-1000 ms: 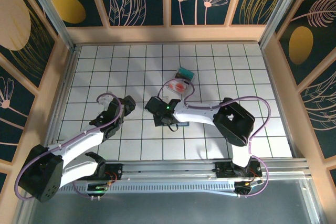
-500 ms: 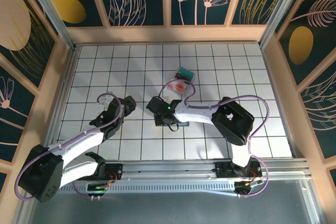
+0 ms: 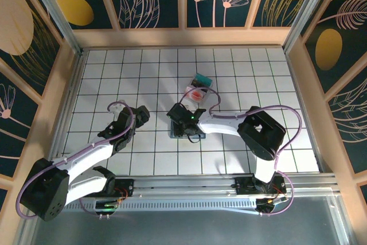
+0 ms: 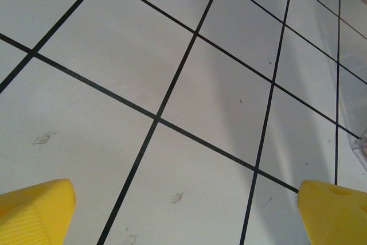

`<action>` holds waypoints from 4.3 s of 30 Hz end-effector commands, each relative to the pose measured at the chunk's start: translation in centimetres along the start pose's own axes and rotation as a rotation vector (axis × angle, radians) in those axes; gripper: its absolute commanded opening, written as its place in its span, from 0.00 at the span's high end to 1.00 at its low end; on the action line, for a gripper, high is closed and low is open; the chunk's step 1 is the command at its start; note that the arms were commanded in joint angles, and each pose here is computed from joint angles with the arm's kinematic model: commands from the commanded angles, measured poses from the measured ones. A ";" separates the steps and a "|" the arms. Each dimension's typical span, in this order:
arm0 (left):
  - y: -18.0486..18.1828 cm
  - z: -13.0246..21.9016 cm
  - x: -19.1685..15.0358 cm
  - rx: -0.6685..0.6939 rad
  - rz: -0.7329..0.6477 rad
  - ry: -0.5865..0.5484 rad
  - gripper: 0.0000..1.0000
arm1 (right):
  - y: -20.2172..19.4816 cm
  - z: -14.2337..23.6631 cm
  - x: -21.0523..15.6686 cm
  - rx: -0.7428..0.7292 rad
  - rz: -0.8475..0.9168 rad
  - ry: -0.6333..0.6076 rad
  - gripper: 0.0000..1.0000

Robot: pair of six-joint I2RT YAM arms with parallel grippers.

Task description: Take the credit cards out of the card holder

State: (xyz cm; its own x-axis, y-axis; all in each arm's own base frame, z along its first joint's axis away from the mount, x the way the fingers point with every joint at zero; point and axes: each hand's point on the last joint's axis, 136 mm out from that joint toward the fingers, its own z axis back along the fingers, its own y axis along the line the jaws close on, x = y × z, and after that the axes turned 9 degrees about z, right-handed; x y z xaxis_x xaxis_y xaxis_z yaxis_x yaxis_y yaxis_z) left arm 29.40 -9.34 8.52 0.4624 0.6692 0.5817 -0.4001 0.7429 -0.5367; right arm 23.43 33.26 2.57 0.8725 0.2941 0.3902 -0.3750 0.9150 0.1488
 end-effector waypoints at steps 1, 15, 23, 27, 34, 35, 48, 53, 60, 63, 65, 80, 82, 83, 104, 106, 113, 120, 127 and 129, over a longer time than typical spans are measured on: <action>-2.2 0.3 1.3 -0.055 -0.024 -0.020 0.01 | -0.3 0.6 -0.5 0.002 0.006 0.015 0.65; -4.4 0.4 1.8 -0.117 -0.089 -0.018 0.01 | -3.4 1.7 0.0 -0.148 0.010 -0.007 0.61; -5.3 0.5 1.5 -0.170 -0.146 -0.008 0.01 | -5.3 2.8 -0.2 -0.215 -0.017 -0.026 0.65; -5.9 0.7 0.6 -0.211 -0.194 0.007 0.01 | -6.4 2.9 -0.6 -0.229 -0.039 -0.026 0.69; -7.4 1.3 -2.4 -0.214 -0.361 -0.002 0.01 | -7.9 3.6 -0.7 -0.269 -0.053 -0.038 0.74; -7.5 1.3 -2.8 -0.211 -0.378 0.004 0.01 | -8.3 3.5 -0.9 -0.277 -0.057 -0.036 0.75; -8.0 1.0 -5.7 -0.167 -0.537 0.015 0.01 | -10.6 4.4 -0.3 -0.302 -0.080 -0.066 0.67; -7.7 1.4 -7.3 -0.084 -0.680 -0.032 0.01 | -11.8 4.8 0.2 -0.319 -0.092 -0.073 0.66; -7.6 1.3 -10.6 -0.069 -0.736 0.021 0.01 | -12.5 5.2 0.4 -0.301 -0.115 -0.080 0.73; -7.1 1.2 -11.2 -0.083 -0.698 0.050 0.01 | -11.1 5.8 1.1 -0.221 -0.121 -0.107 0.74; -6.8 1.3 -11.2 -0.083 -0.675 0.055 0.01 | -10.2 6.1 1.5 -0.165 -0.128 -0.118 0.75; -5.7 -0.7 -12.7 0.002 -0.675 0.074 0.01 | -3.8 4.0 1.5 0.150 -0.133 -0.050 0.77; -5.5 -0.8 -12.7 0.010 -0.675 0.075 0.01 | -3.6 3.6 1.3 0.158 -0.131 -0.037 0.77; -5.4 -0.9 -12.7 0.014 -0.675 0.075 0.01 | -3.5 3.4 1.2 0.161 -0.131 -0.030 0.77; -2.9 -1.7 -13.2 0.089 -0.727 0.106 0.01 | -3.5 0.7 -0.7 0.158 -0.122 0.037 0.70; -2.9 -1.8 -13.3 0.092 -0.734 0.106 0.01 | -3.7 0.4 -1.0 0.155 -0.124 0.045 0.69; -3.0 -2.1 -13.4 0.107 -0.752 0.108 0.01 | -3.5 -0.2 -1.4 0.187 -0.128 0.059 0.68; -2.7 -2.2 -13.2 0.138 -0.776 0.098 0.01 | -2.9 0.5 -1.1 0.266 -0.150 0.039 0.69; -2.4 -2.2 -13.2 0.157 -0.789 0.102 0.01 | -2.2 2.0 -0.1 0.365 -0.165 -0.014 0.70; -2.3 -2.2 -13.1 0.166 -0.796 0.100 0.01 | -2.0 2.4 0.1 0.386 -0.165 -0.024 0.72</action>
State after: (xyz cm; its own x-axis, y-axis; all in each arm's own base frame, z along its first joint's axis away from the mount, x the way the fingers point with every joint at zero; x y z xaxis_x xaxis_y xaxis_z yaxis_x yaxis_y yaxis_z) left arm 26.49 -21.40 2.09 0.6924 -0.0015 0.7215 -0.0217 0.9995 0.0229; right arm 24.02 29.70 2.89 0.9277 0.1479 0.3428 -0.3041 0.8320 0.4641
